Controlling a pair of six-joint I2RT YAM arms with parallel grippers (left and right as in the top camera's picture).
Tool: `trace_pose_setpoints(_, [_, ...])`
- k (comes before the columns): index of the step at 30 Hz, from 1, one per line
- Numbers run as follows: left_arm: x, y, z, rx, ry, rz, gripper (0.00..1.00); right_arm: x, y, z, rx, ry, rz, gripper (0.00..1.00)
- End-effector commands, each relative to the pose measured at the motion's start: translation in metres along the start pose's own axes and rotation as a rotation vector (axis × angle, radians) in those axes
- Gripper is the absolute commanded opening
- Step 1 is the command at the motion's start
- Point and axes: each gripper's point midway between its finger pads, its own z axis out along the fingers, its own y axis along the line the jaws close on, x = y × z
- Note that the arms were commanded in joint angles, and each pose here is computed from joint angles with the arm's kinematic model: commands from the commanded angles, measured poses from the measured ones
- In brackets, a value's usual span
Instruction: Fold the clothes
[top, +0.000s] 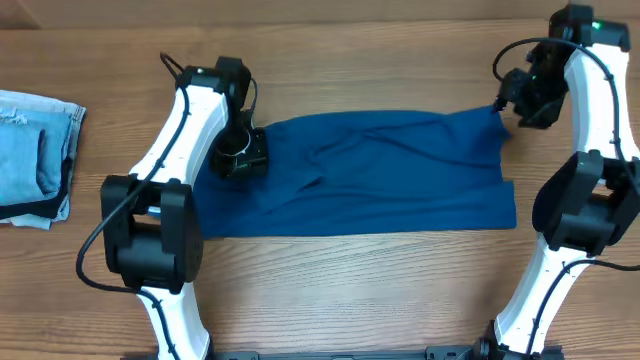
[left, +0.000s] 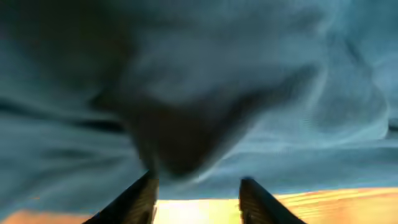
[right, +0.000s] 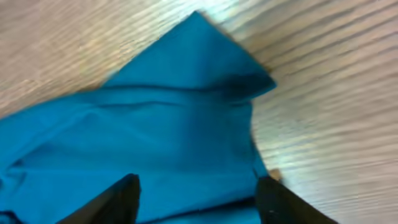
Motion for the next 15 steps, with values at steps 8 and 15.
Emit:
trace_pose_setpoints(8, [0.016, 0.025, -0.001, -0.097, 0.061, 0.031, 0.58, 0.018, 0.001, 0.031, -0.047, 0.072, 0.004, 0.63])
trace_pose_setpoints(15, [-0.006, 0.079, -0.022, -0.059, -0.024, -0.242, 0.70, 0.017, 0.001, 0.031, -0.048, 0.069, 0.003, 0.63])
